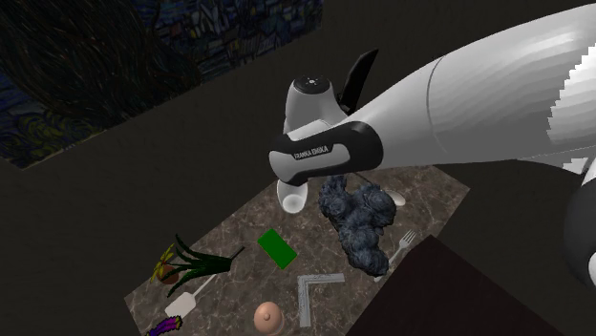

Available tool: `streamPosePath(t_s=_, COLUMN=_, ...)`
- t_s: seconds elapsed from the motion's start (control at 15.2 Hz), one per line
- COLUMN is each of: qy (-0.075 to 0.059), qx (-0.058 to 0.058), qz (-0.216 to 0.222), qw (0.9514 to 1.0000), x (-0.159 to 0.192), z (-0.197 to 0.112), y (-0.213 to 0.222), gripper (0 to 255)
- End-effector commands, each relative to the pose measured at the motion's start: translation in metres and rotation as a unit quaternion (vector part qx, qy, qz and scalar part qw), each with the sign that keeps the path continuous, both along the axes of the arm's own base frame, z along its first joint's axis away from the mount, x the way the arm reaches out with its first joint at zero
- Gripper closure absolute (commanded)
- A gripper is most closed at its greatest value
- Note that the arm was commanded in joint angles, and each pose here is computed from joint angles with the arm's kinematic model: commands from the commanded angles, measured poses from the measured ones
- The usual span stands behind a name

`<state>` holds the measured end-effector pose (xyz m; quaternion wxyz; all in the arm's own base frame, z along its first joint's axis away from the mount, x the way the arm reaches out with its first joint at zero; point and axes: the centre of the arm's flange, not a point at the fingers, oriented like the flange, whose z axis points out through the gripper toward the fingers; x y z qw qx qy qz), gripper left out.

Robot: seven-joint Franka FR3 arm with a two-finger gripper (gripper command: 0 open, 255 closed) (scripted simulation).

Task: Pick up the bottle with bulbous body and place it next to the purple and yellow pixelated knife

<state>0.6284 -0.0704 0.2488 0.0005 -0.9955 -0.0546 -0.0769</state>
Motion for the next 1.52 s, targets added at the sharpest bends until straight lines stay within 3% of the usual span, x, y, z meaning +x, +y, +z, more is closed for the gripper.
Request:
streamPosePath(t_s=0.0, qy=0.000, qx=0.000, qz=0.000, qw=1.0000, x=0.000, z=0.011, y=0.000, gripper=255)
streamPosePath(t_s=1.45, qy=0.000, qx=0.000, qz=0.000, qw=1.0000, x=0.000, z=0.128, y=0.000, gripper=255)
